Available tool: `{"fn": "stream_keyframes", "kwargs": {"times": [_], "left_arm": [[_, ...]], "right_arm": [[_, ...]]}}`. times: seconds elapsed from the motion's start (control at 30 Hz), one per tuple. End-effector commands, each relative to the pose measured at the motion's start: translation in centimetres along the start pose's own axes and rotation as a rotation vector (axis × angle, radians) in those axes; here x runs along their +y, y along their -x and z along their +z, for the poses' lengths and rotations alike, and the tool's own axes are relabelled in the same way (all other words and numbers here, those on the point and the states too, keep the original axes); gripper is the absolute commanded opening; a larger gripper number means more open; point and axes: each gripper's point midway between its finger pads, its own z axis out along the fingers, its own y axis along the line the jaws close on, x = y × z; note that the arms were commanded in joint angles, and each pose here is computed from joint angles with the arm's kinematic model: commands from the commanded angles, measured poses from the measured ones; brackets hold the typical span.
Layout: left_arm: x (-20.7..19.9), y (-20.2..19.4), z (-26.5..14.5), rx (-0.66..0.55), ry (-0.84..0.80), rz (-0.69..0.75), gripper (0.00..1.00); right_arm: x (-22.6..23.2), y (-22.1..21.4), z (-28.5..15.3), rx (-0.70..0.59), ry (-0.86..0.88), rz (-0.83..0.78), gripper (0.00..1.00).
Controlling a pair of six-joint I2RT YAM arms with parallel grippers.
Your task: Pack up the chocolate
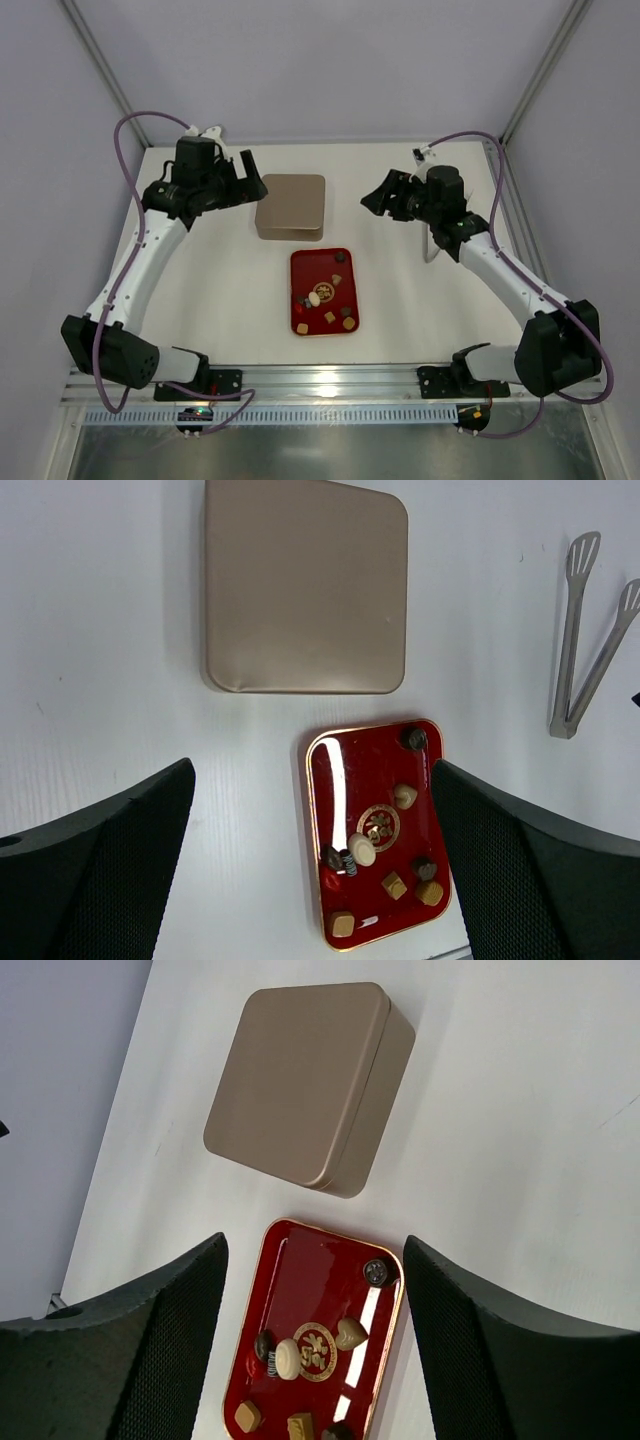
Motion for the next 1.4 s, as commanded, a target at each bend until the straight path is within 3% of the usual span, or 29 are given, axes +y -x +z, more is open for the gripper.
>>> {"fn": "stream_keyframes", "kwargs": {"times": [0.0, 0.07, 0.13, 0.17, 0.23, 0.27, 0.33, 0.4, 0.57, 0.87, 1.37], "left_arm": [[-0.3, 1.4, -0.7, -0.073, -0.008, 0.034, 0.97], [0.0, 1.4, -0.4, -0.07, 0.003, 0.033, 0.98], [0.0, 1.3, -0.1, -0.06, 0.004, 0.03, 0.97], [0.1, 1.2, 0.4, -0.052, 0.011, 0.033, 0.97], [0.6, 1.4, 0.9, -0.054, 0.04, 0.035, 0.97], [0.8, 1.2, 1.5, -0.041, 0.049, 0.039, 0.97], [1.0, 1.4, 2.5, -0.044, 0.056, 0.039, 0.97], [1.5, 1.0, 4.1, -0.025, 0.074, 0.042, 0.97], [2.8, 0.6, 8.2, 0.01, 0.13, 0.042, 0.97], [4.2, -0.3, 14.7, 0.087, 0.181, 0.025, 0.96], [5.6, -1.1, 18.8, 0.151, 0.248, 0.024, 0.95]], "right_arm": [[-0.5, 0.8, 0.1, -0.055, -0.008, -0.053, 0.73], [0.1, 2.6, 1.2, -0.084, 0.012, -0.067, 0.74], [-0.4, 1.9, 4.3, -0.02, 0.032, -0.052, 0.74], [1.0, 4.1, 5.3, -0.045, 0.071, -0.061, 0.74], [-0.1, 2.9, 9.3, 0.037, 0.084, -0.025, 0.74], [1.2, 5.3, 10.4, 0.005, 0.117, -0.032, 0.73], [-0.6, 3.7, 14.4, 0.08, 0.11, 0.019, 0.73], [0.5, 5.7, 16.6, 0.063, 0.155, 0.033, 0.73], [-1.5, 3.5, 22.1, 0.157, 0.163, 0.145, 0.72], [-2.3, -0.1, 24.5, 0.238, 0.162, 0.205, 0.7], [-4.3, -4.8, 26.0, 0.343, 0.066, 0.288, 0.62]]}}
